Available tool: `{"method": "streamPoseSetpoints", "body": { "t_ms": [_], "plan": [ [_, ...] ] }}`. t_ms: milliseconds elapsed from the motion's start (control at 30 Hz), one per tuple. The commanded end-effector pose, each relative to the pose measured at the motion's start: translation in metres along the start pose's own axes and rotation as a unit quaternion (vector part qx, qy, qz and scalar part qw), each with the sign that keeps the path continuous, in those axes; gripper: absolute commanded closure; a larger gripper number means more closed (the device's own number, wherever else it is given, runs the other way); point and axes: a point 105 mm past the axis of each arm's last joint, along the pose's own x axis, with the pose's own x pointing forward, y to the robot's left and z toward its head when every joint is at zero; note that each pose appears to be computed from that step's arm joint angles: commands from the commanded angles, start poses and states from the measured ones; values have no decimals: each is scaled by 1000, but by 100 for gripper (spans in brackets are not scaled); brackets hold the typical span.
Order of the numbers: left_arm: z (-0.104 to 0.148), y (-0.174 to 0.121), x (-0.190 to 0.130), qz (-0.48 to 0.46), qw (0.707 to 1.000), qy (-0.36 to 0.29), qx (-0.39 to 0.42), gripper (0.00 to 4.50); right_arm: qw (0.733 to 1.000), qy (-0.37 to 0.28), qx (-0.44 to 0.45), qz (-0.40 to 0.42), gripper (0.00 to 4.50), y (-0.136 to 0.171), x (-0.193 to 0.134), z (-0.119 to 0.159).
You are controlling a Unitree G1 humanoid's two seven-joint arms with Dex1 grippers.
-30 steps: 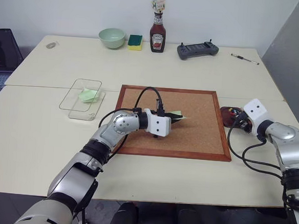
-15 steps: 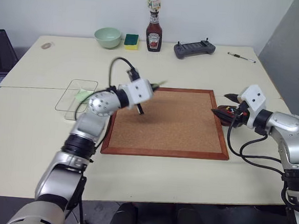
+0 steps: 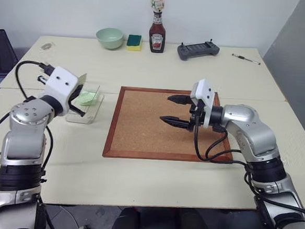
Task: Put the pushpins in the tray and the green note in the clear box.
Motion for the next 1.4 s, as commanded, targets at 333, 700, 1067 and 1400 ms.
{"method": "streamPoseSetpoints", "body": {
  "t_ms": [333,700,1067,1400],
  "plan": [
    [-28,19,-1,60,995,37,-64,377,999,-20,-24,11,64,8,14,12],
    [10,12,2,45,995,-37,-86,174,1000,-18,-24,-1,64,8,11,9],
    [50,-69,-27,-77,980,-152,-100,167,989,-34,-11,-145,64,-19,-43,-20],
    [38,-111,-55,-271,947,-109,-132,167,992,31,43,-113,64,-10,-106,-38]
  ]
}}
